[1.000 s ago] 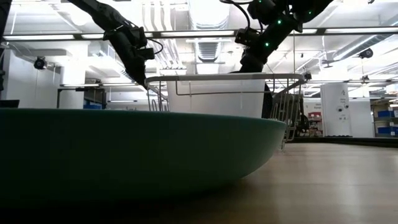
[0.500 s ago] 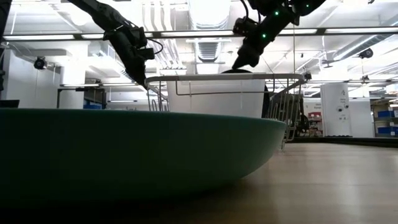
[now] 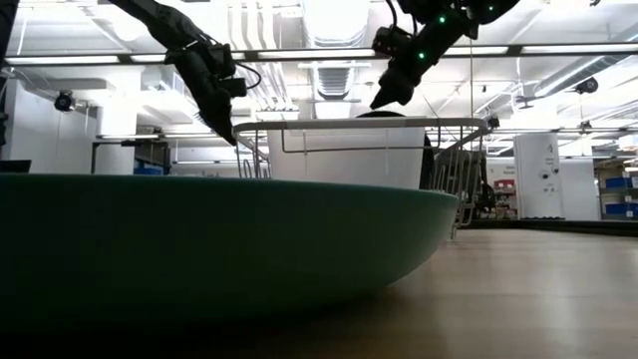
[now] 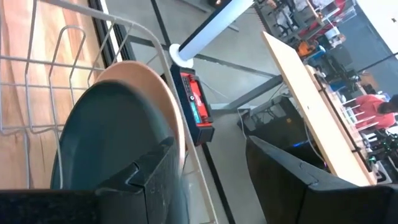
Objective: Sort dishes
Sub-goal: Put the dark green plate in the dishwasher rack
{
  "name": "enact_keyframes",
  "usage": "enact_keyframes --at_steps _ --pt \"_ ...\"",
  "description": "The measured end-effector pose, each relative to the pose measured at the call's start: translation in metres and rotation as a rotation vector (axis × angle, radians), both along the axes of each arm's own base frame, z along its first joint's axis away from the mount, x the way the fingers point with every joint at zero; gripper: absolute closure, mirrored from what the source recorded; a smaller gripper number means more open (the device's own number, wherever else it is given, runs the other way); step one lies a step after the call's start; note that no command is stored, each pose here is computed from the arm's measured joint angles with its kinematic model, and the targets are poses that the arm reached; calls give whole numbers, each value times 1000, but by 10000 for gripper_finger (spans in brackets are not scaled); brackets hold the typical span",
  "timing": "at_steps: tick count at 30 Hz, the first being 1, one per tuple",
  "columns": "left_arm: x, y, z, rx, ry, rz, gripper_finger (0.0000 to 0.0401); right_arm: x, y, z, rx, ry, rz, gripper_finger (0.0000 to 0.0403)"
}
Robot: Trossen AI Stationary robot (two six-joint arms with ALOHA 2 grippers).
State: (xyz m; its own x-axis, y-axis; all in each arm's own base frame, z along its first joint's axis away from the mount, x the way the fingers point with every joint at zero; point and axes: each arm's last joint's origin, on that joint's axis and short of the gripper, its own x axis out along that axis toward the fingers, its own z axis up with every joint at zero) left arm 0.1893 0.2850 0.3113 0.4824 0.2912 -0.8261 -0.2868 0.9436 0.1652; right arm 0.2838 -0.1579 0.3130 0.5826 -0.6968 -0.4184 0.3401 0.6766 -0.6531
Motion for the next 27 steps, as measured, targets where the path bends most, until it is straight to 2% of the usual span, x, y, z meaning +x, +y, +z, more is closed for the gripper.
enact_keyframes --at_steps 12,17,19,22,25,27 --pt "0 0 0 -1 0 0 168 -5 2 4 17 30 -21 217" --pt "0 0 0 -1 1 0 168 -21 12 25 -32 25 -109 218" --pt "0 0 0 -2 1 0 168 -32 18 36 14 0 -122 225" --pt "0 0 0 -3 1 1 168 -47 28 44 184 -45 -84 261" --pt "0 0 0 -4 1 3 168 -54 34 41 346 -67 -37 330" --pt "0 0 0 -6 -1 7 168 -55 36 36 414 -51 -18 379"
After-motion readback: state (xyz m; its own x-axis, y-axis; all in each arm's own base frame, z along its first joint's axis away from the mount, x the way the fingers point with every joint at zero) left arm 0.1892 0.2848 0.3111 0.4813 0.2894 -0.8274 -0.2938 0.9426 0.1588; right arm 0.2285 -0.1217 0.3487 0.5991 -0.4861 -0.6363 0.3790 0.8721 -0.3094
